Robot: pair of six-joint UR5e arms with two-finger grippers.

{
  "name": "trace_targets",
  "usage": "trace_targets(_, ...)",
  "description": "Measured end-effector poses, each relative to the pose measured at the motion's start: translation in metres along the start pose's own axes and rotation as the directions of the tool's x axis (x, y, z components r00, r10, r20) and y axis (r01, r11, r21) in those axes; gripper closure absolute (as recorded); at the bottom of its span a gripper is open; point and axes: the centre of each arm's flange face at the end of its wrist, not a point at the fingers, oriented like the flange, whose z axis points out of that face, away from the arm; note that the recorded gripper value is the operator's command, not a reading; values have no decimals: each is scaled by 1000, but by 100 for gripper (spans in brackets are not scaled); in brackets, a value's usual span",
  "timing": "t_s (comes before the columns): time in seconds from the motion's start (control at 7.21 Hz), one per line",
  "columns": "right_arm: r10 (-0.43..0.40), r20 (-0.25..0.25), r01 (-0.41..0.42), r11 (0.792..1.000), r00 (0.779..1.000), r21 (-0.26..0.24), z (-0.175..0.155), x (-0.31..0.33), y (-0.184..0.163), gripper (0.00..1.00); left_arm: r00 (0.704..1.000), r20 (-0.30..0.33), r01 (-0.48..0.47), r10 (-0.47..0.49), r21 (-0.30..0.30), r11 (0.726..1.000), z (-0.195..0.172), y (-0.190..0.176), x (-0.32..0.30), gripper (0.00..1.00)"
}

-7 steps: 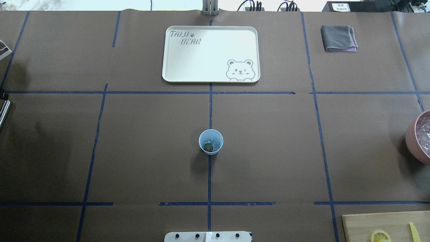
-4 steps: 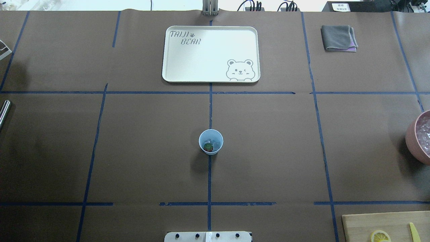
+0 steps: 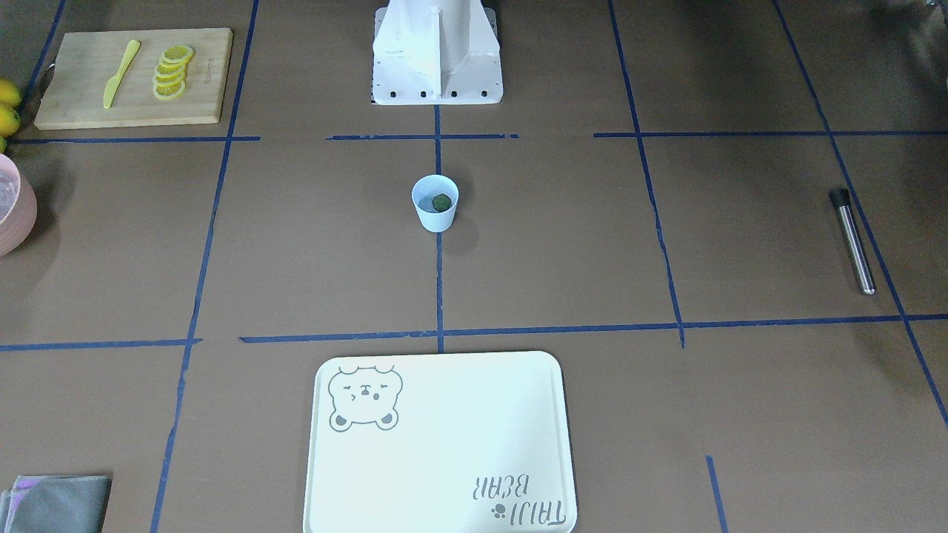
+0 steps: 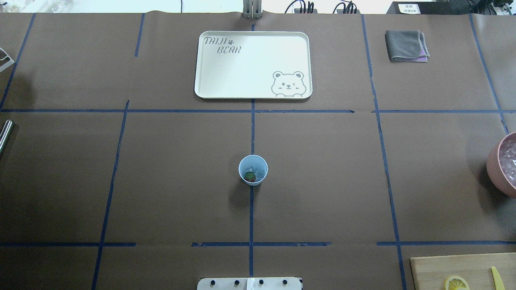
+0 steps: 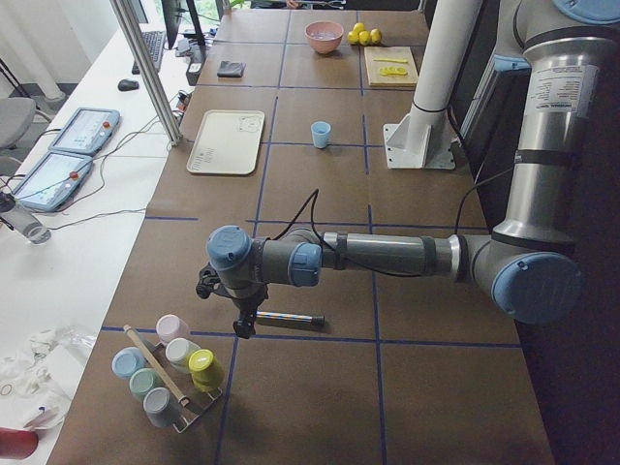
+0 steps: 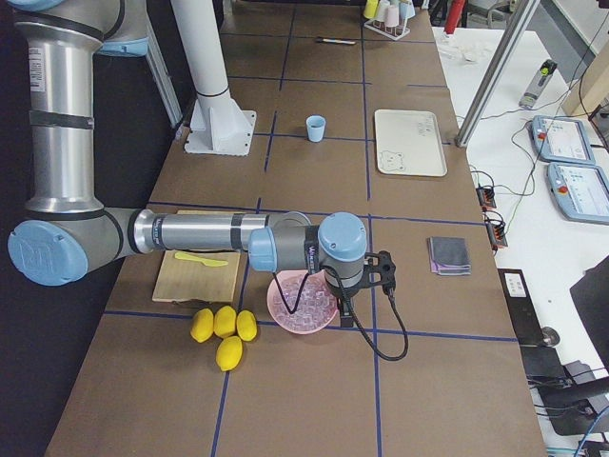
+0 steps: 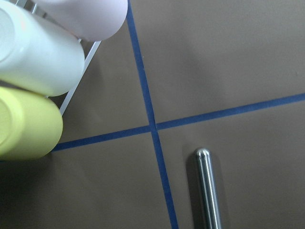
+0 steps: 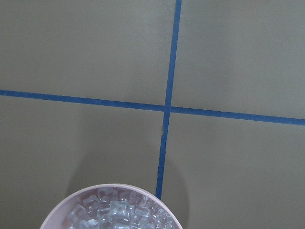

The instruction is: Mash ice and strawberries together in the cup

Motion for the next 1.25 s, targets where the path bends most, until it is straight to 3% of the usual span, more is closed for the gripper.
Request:
trace_targets(0.69, 10, 5, -10, 1000, 1000, -9, 5, 5, 1, 1, 999, -5, 49, -49, 78, 996, -42, 35, -19, 0)
trace_targets(1.25, 6, 7, -6, 1000, 1000, -5, 5, 4, 2, 1, 999, -1, 55, -55, 81, 995, -43, 48, -18, 0)
